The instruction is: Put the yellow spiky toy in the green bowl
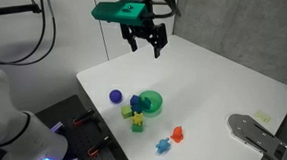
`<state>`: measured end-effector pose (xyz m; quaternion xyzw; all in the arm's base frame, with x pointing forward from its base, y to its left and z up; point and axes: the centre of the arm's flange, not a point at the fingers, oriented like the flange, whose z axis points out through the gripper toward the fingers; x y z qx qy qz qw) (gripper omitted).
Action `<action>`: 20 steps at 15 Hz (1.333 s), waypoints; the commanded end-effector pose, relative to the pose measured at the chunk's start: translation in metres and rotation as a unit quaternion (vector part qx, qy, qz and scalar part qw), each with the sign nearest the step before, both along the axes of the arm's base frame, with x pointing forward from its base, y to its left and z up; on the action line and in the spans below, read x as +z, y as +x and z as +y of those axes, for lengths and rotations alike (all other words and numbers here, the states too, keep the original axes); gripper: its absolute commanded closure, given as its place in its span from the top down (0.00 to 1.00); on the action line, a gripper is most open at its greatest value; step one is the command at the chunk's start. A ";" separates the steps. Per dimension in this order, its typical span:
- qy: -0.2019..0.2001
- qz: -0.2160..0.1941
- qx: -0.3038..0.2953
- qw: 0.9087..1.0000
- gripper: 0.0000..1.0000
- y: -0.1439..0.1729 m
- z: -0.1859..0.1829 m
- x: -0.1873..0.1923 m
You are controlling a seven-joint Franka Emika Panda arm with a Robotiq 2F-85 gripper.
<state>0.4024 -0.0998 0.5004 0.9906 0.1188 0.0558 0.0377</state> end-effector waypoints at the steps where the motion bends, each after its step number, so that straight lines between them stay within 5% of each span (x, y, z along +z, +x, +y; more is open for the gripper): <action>1: 0.000 -0.001 0.000 1.000 1.00 0.000 0.000 0.000; 10: 0.004 0.012 0.012 1.000 1.00 0.010 0.013 -0.023; 20: 0.042 0.019 0.008 0.999 1.00 0.016 0.024 -0.137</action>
